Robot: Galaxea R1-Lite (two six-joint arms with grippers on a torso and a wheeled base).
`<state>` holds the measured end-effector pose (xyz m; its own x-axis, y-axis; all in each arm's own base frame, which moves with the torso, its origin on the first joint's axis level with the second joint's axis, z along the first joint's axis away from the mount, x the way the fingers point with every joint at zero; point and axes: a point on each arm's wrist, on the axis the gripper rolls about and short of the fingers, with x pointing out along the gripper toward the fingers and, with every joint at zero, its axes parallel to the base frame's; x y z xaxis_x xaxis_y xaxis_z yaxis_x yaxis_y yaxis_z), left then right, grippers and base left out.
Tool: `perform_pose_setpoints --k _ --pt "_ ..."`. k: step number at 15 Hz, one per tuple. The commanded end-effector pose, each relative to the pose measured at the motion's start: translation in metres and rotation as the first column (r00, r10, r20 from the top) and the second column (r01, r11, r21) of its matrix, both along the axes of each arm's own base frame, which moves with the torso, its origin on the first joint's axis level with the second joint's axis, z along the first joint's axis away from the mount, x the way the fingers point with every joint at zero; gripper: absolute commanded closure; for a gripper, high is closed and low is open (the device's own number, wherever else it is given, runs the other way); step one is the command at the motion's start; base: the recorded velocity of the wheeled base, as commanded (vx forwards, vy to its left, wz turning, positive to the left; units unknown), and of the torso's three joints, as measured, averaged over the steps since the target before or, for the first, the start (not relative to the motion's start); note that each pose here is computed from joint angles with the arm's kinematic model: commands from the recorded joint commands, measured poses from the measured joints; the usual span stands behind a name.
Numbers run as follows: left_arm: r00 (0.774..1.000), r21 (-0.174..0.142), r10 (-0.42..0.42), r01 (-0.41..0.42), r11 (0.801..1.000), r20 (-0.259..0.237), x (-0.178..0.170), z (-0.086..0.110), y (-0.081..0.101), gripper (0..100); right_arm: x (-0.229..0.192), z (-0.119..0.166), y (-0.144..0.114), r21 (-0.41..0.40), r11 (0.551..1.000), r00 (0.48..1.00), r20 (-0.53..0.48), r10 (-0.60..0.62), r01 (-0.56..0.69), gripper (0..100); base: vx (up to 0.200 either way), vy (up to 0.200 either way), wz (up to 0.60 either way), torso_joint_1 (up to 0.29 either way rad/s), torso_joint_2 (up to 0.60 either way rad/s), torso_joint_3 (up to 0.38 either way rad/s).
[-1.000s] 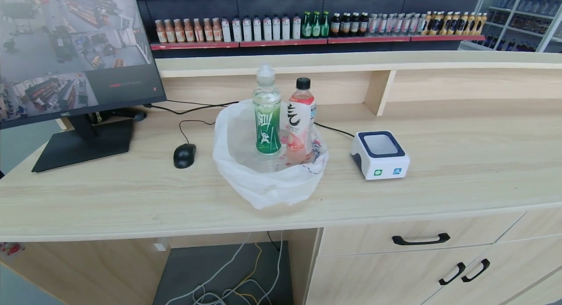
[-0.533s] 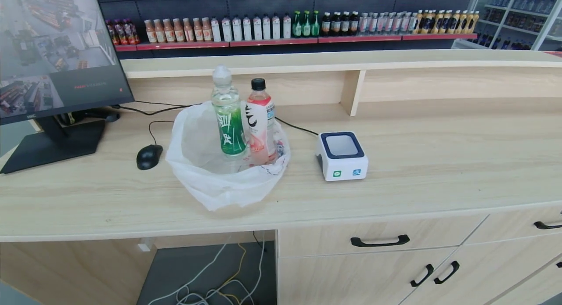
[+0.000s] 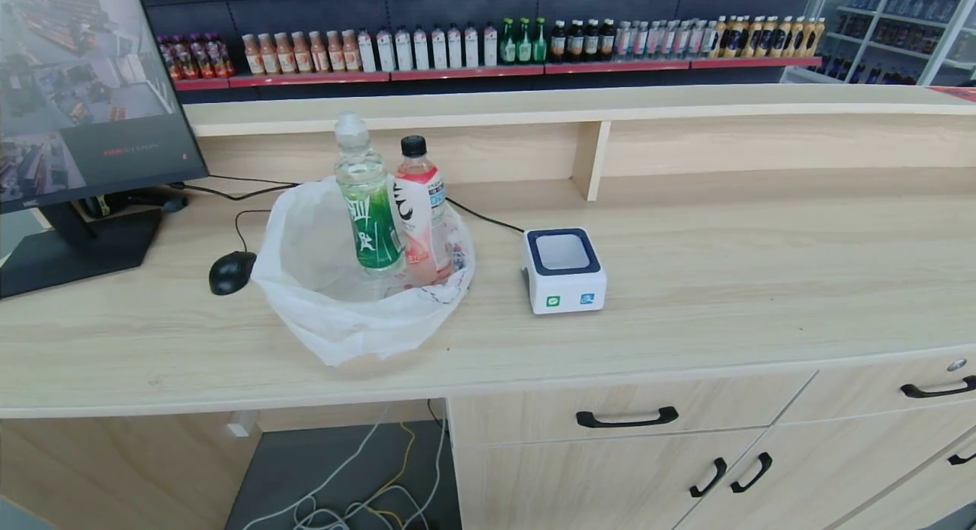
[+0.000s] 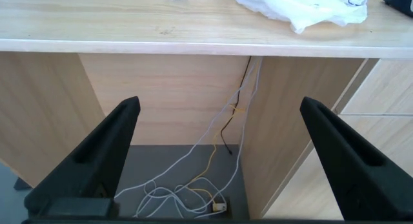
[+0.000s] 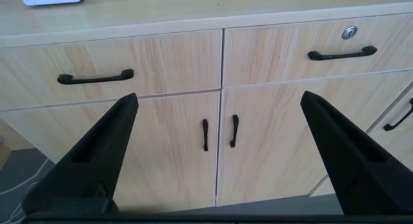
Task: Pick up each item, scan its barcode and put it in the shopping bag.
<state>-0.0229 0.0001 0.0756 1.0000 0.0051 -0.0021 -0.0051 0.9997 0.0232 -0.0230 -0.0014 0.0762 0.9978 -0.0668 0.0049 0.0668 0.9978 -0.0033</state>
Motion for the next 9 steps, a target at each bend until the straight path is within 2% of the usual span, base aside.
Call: perform_pose_setpoints --k 1,9 --pt "1.000 0.000 0.001 -0.001 1.000 -0.001 0.0000 -0.0001 0.0000 0 0.0000 0.0000 0.0000 -0.001 1.000 1.000 0.000 -0.001 0.001 0 0.000 0.000 0.00 0.000 0.00 0.000" --pt "1.000 0.000 0.001 -0.001 1.000 -0.001 0.0000 -0.0001 0.0000 0 0.0002 0.0000 0.0000 0.001 1.000 1.000 -0.002 -0.001 0.001 0 0.000 0.000 0.00 0.000 0.00 0.000"
